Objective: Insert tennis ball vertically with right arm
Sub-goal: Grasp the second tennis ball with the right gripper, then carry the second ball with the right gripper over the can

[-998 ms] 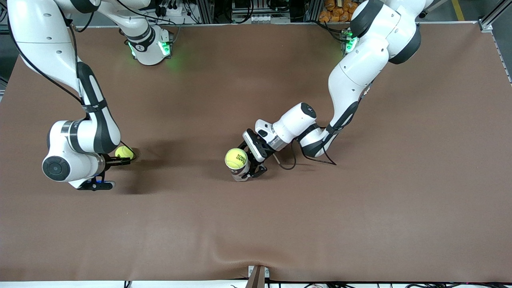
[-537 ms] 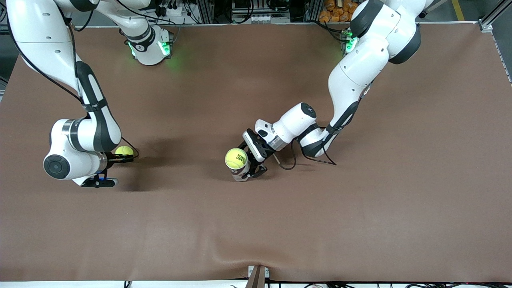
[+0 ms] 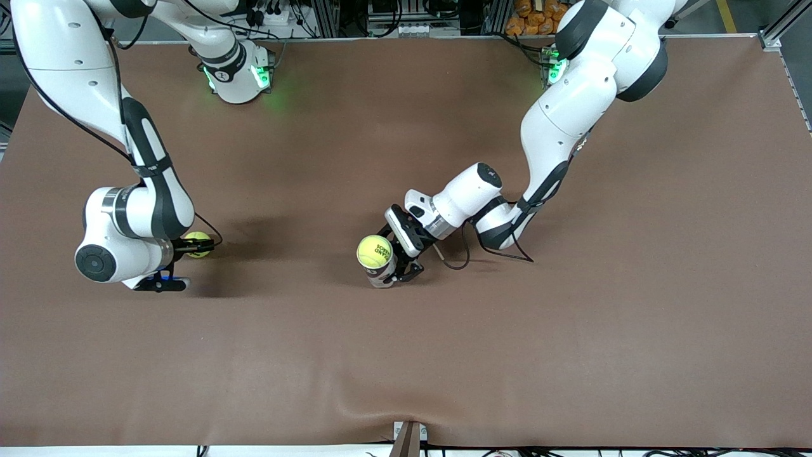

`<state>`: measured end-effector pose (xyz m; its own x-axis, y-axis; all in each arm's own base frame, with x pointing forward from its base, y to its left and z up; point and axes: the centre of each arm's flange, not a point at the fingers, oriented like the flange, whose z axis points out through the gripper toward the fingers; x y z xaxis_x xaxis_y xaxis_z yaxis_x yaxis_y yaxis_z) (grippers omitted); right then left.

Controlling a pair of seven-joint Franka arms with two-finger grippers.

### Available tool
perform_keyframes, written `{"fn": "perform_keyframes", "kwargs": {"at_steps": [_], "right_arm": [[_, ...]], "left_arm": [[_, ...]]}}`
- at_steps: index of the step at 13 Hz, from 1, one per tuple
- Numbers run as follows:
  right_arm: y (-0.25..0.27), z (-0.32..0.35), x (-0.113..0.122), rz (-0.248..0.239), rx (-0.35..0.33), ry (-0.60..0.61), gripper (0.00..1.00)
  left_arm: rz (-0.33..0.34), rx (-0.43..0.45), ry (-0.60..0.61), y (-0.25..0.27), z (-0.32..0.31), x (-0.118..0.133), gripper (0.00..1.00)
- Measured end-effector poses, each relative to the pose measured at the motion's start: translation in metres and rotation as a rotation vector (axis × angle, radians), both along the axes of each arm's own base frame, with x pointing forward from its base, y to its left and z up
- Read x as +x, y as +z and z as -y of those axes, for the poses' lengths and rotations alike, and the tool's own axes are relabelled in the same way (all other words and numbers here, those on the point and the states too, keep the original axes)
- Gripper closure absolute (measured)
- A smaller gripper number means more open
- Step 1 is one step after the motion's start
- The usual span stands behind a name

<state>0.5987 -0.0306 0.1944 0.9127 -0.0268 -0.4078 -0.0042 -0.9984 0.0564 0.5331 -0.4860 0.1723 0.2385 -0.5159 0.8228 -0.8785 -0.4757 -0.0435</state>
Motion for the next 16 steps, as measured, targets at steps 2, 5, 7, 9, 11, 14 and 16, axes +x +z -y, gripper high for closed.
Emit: {"fn": "perform_keyframes", "kwargs": {"at_steps": [2, 5, 7, 9, 11, 14, 16], "right_arm": [[-0.004, 0.000, -0.003, -0.007, -0.002, -0.007, 0.00], [-0.008, -0.004, -0.004, -0.010, -0.017, -0.039, 0.07], [-0.007, -0.012, -0.003, -0.009, -0.018, -0.033, 0.31], [0.007, -0.022, 0.002, -0.010, -0.018, -0.019, 0.34], [0.053, -0.029, 0.017, -0.044, -0.022, -0.017, 0.34], [0.152, -0.052, 0.040, -0.046, -0.026, -0.040, 0.34], [0.202, -0.087, 0.041, -0.016, -0.018, -0.106, 0.34]], "left_arm": [[0.000, 0.000, 0.000, 0.000, 0.000, 0.000, 0.21], [0.000, 0.000, 0.000, 0.000, 0.000, 0.000, 0.22], [0.000, 0.000, 0.000, 0.000, 0.000, 0.000, 0.22], [0.000, 0.000, 0.000, 0.000, 0.000, 0.000, 0.22], [0.001, 0.000, 0.000, 0.000, 0.000, 0.000, 0.22], [0.001, -0.001, 0.000, 0.000, 0.000, 0.000, 0.22], [0.001, -0.001, 0.000, 0.000, 0.000, 0.000, 0.22]]}}
